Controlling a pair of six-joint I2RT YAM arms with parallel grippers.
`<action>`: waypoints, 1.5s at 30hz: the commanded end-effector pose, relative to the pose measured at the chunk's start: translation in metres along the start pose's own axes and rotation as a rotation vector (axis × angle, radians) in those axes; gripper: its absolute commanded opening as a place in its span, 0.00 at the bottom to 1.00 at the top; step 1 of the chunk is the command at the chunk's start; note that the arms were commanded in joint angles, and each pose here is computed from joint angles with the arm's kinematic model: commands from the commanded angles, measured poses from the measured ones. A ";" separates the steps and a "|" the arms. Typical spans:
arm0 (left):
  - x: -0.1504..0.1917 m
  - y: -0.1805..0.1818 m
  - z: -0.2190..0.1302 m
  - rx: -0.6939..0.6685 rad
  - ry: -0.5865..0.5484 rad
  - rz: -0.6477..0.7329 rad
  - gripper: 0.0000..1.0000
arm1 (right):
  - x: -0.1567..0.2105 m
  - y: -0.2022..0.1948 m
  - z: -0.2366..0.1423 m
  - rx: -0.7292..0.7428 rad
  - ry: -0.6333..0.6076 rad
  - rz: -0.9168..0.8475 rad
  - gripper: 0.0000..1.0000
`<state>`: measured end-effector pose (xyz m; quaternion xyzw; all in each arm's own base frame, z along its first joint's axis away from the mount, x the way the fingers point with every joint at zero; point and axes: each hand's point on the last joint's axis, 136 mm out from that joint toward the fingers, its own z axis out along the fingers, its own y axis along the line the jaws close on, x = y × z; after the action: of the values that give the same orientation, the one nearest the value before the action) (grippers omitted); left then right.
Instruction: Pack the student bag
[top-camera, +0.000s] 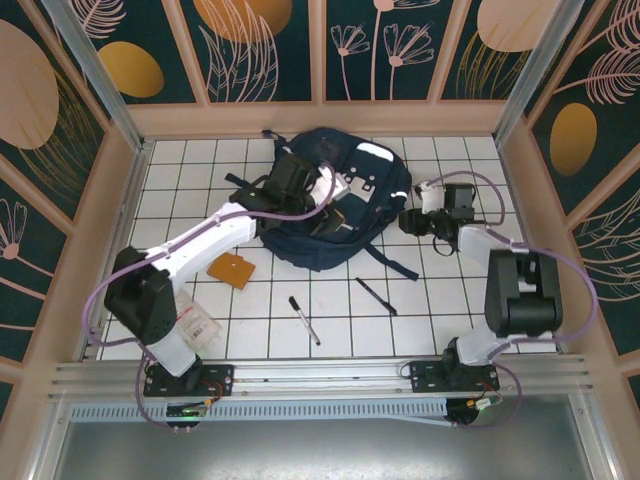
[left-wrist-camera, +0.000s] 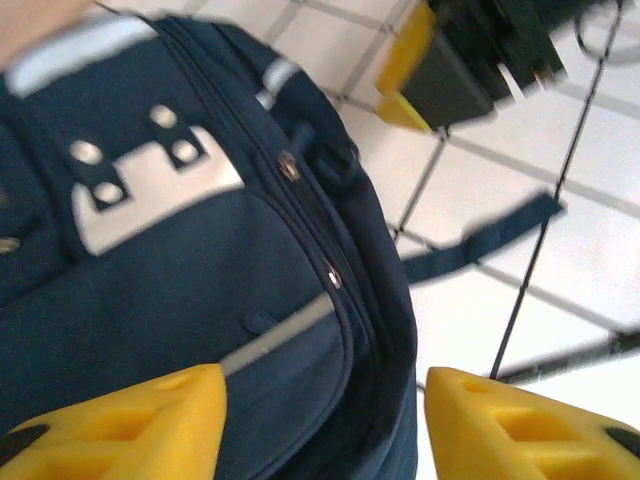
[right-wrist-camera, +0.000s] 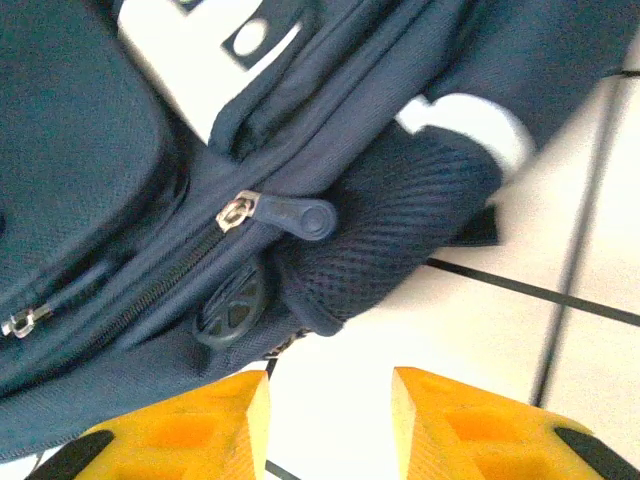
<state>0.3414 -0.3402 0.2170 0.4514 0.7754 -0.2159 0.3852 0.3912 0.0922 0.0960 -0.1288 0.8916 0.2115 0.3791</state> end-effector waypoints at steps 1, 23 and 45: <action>-0.009 0.008 -0.011 -0.057 -0.043 -0.038 0.56 | -0.028 -0.012 -0.033 0.159 -0.148 0.085 0.38; 0.036 0.011 0.133 -0.181 0.296 -0.271 0.68 | -0.006 0.004 -0.148 0.341 -0.239 0.439 0.93; 0.080 0.042 0.165 -0.557 0.385 -0.495 0.00 | 0.022 0.033 -0.106 0.110 -0.103 0.431 0.67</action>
<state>0.4158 -0.3975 0.0627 0.1706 0.9420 -0.0106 0.2889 0.2987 0.0614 0.1625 0.1125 0.8848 0.2287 0.3902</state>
